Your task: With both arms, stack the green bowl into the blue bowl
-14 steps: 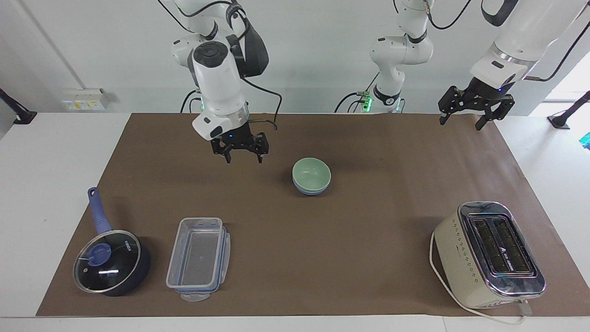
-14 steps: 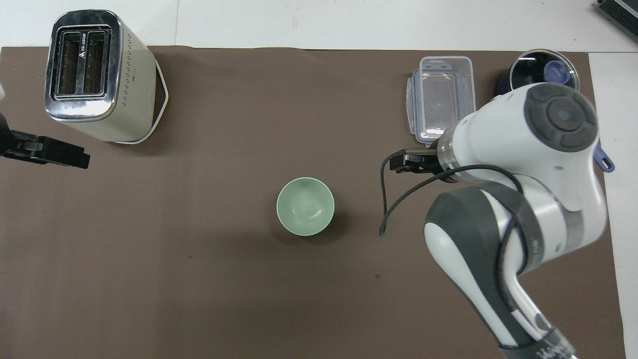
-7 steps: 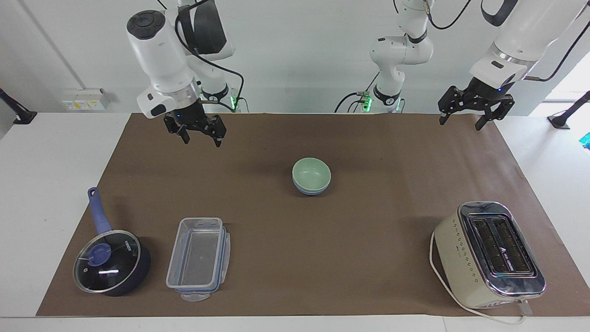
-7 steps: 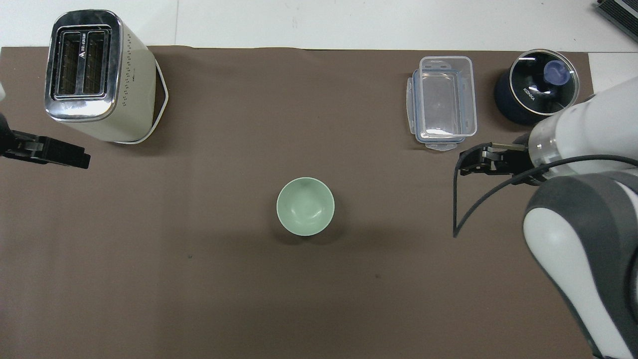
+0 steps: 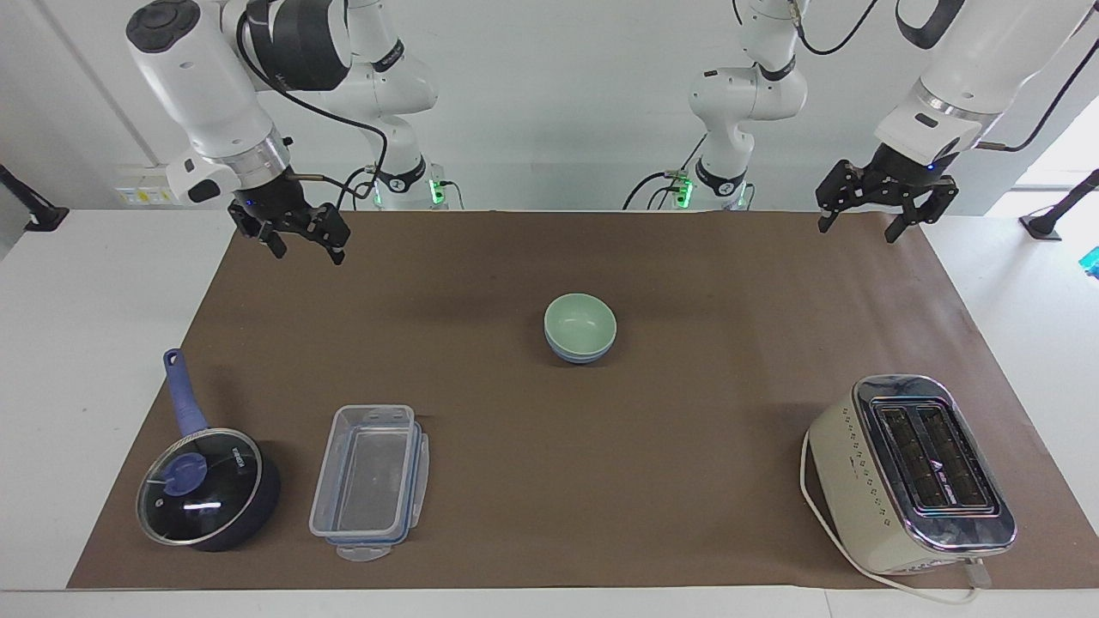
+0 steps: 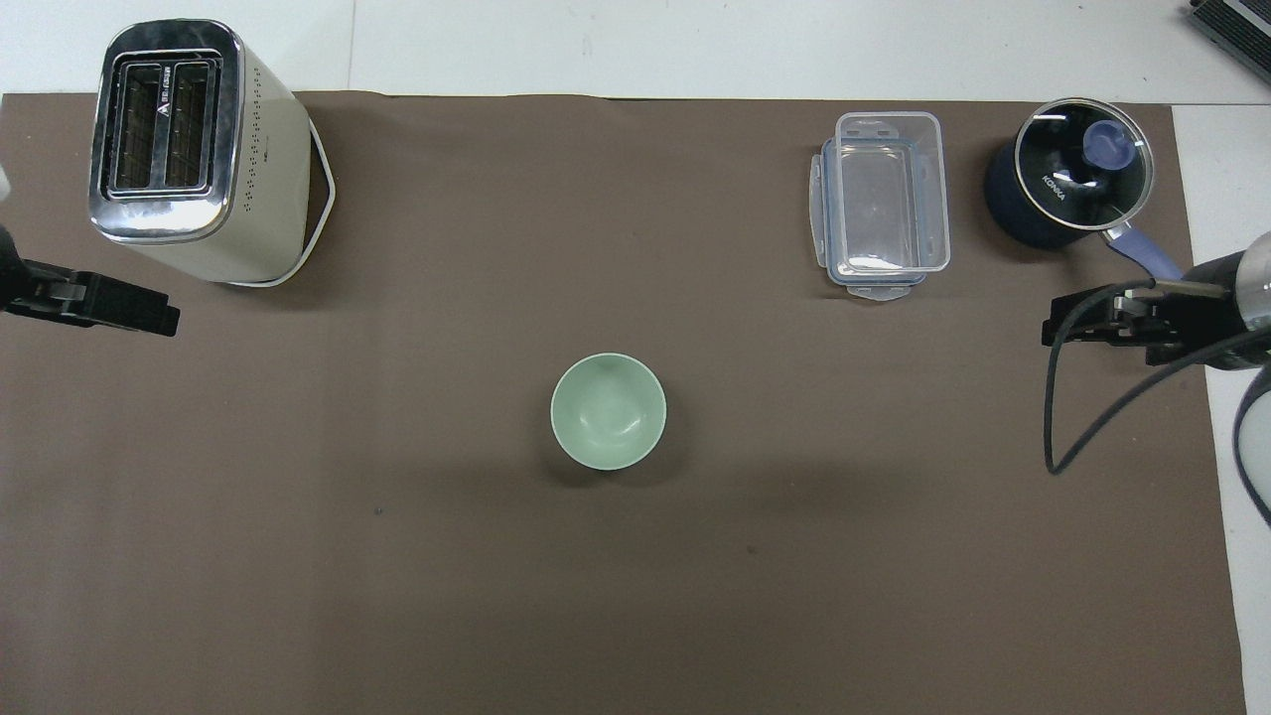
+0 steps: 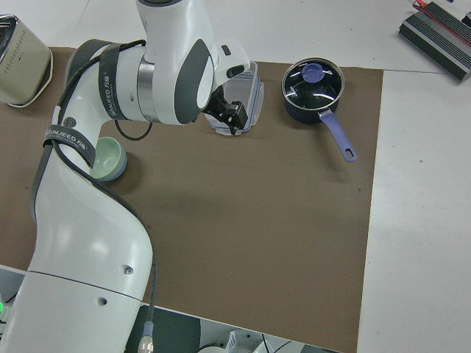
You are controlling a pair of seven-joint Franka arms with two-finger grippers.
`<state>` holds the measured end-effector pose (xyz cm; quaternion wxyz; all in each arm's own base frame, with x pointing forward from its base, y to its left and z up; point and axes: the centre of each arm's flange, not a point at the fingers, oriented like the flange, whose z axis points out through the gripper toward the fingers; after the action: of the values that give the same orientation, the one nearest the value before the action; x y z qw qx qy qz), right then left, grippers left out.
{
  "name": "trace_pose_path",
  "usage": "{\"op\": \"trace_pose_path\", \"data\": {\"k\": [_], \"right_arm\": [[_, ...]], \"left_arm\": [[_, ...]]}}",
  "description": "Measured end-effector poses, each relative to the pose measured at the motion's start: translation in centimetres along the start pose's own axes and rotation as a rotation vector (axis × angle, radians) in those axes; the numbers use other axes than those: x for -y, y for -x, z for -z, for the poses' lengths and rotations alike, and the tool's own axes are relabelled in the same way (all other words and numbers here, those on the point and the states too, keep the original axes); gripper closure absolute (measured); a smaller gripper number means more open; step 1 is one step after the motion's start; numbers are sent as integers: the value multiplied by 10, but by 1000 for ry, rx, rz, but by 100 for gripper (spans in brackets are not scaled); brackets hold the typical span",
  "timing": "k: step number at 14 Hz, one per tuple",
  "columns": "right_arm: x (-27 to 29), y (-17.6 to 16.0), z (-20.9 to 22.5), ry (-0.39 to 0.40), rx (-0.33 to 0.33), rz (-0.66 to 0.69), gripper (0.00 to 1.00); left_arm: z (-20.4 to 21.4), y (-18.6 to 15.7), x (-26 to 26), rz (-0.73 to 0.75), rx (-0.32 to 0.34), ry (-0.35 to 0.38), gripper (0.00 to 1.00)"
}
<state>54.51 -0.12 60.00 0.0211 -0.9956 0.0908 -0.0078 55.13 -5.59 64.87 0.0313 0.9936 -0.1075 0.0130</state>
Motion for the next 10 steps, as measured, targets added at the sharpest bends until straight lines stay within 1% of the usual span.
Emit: {"op": "trace_pose_path", "data": {"k": [2, 4, 6, 10], "right_arm": [[1, 7, 34, 27, -7, 37, 0], [0, 18, 65, 34, -4, 75, 0], [-2, 25, 74, 32, -4, 88, 0], [-7, 26, 73, 33, 4, 117, 0]], "left_arm": [[0, 0, 0, 0, 0, 0, 0], [0, 0, 0, 0, 0, 0, 0], [0, 0, 0, 0, 0, 0, 0], [0, 0, 0, -1, 0, 0, 0]]}}
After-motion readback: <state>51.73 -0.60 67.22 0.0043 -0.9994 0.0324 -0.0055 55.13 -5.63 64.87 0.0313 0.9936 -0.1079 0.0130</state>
